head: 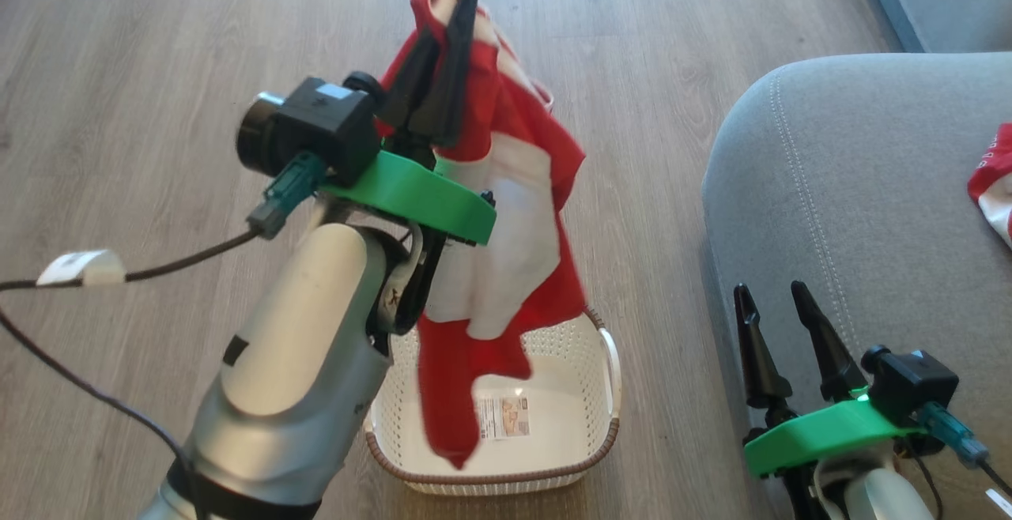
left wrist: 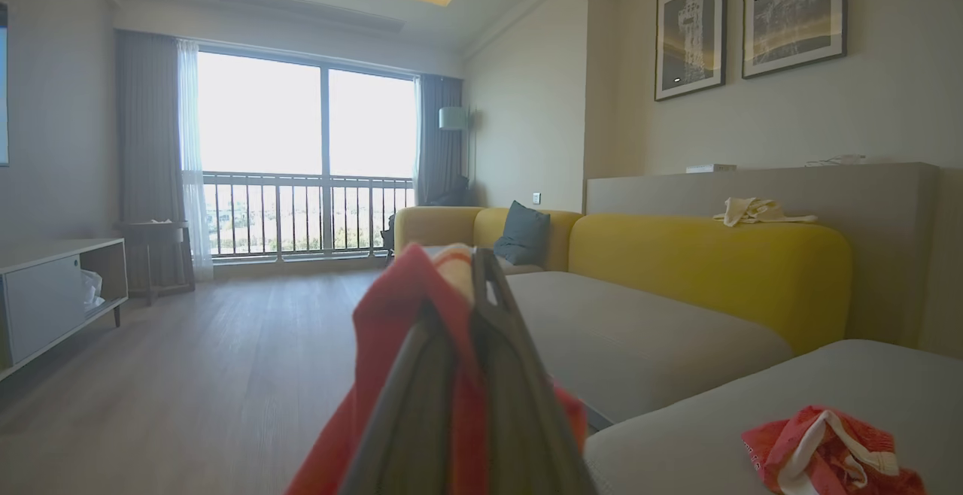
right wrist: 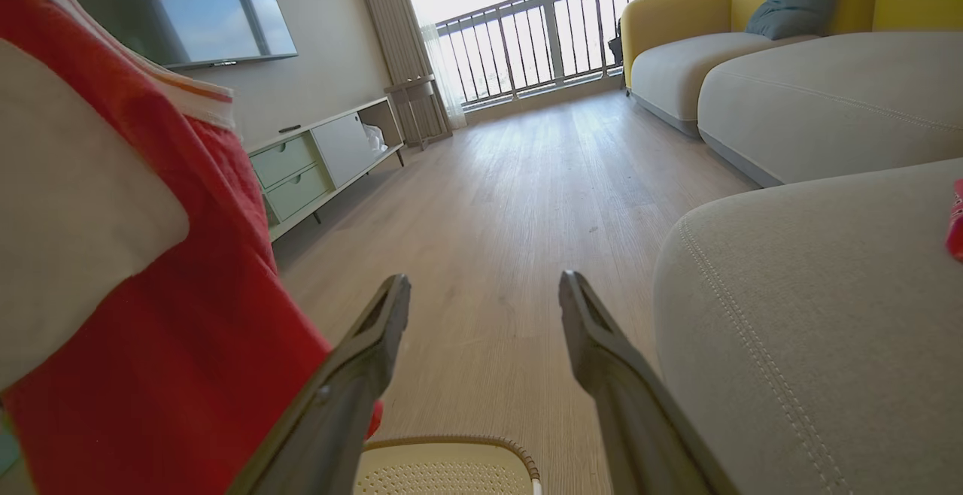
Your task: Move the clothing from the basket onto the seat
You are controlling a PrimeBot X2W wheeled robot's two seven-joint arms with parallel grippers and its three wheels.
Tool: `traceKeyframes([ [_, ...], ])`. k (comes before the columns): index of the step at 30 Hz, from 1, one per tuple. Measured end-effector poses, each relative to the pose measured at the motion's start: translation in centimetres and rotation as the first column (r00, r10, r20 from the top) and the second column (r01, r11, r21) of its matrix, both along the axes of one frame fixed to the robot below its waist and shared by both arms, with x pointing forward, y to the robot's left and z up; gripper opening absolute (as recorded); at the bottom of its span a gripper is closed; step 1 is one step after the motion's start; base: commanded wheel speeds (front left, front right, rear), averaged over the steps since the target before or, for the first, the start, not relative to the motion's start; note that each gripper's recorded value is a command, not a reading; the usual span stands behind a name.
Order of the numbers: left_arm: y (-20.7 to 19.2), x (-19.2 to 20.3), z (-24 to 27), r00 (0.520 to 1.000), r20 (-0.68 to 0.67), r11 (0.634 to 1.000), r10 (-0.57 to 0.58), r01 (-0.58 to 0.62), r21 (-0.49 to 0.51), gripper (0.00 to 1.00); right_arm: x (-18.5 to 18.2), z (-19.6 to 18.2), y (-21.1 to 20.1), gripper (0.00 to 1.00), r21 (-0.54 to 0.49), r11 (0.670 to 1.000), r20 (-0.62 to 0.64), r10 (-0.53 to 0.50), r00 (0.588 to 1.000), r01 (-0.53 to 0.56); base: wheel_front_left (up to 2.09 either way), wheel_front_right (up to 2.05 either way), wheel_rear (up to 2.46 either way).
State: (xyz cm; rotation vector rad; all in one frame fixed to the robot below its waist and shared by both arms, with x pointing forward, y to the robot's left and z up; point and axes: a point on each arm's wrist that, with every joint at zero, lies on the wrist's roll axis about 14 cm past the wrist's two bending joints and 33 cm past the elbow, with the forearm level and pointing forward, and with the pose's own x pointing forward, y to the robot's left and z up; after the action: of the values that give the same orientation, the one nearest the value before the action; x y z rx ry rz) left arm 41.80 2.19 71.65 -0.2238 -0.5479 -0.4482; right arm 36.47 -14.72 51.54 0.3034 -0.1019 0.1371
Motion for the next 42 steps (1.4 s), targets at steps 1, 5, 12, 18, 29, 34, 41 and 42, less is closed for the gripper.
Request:
traceKeyframes([
  [1,0.2,-0.3,0.8,1.0,0.025,1.0,0.002,-0.002,-0.008,0.0,-0.1,-0.1,0.0,1.0,0.001,1.0,-0.002,0.001,1.0,-0.001,0.0,0.0,0.0],
  [5,0.1,-2.3,3.8,0.992,0.129,0.999,-0.014,0.019,-0.036,0.0,-0.2,-0.1,0.3,1.0,0.009,1.0,-0.004,0.009,1.0,-0.009,0.0,0.0,0.0],
  [12,-1.3,-4.4,5.3,0.977,0.2,0.996,-0.08,0.087,-0.027,0.0,-0.4,0.3,0.6,1.0,0.016,1.0,0.009,0.017,1.0,-0.018,0.0,0.0,0.0],
  [18,-2.3,-5.6,6.2,0.963,0.24,0.991,-0.122,0.132,-0.024,0.0,-0.5,0.4,0.7,1.0,0.016,1.0,0.012,0.019,1.0,-0.019,0.0,0.0,0.0],
  [29,-3.3,-5.8,5.7,0.959,0.242,0.989,-0.146,0.151,-0.001,0.0,-1.6,2.4,3.1,1.0,-0.062,0.989,0.081,0.137,0.987,-0.132,0.0,0.0,0.0],
  [34,-3.5,-5.6,5.6,0.959,0.239,0.987,-0.155,0.159,0.0,0.0,-2.7,3.8,5.0,1.0,-0.119,0.967,0.124,0.238,0.963,-0.224,0.0,0.0,0.0],
  [41,-3.5,-5.3,5.4,0.96,0.236,0.988,-0.152,0.155,0.009,0.0,-4.9,4.5,7.4,1.0,-0.149,0.932,0.144,0.351,0.925,-0.33,0.0,0.0,0.0],
  [42,-3.5,-5.3,5.4,0.96,0.235,0.988,-0.151,0.154,0.008,0.0,-5.3,4.9,7.8,1.0,-0.154,0.925,0.155,0.371,0.916,-0.348,0.0,0.0,0.0],
])
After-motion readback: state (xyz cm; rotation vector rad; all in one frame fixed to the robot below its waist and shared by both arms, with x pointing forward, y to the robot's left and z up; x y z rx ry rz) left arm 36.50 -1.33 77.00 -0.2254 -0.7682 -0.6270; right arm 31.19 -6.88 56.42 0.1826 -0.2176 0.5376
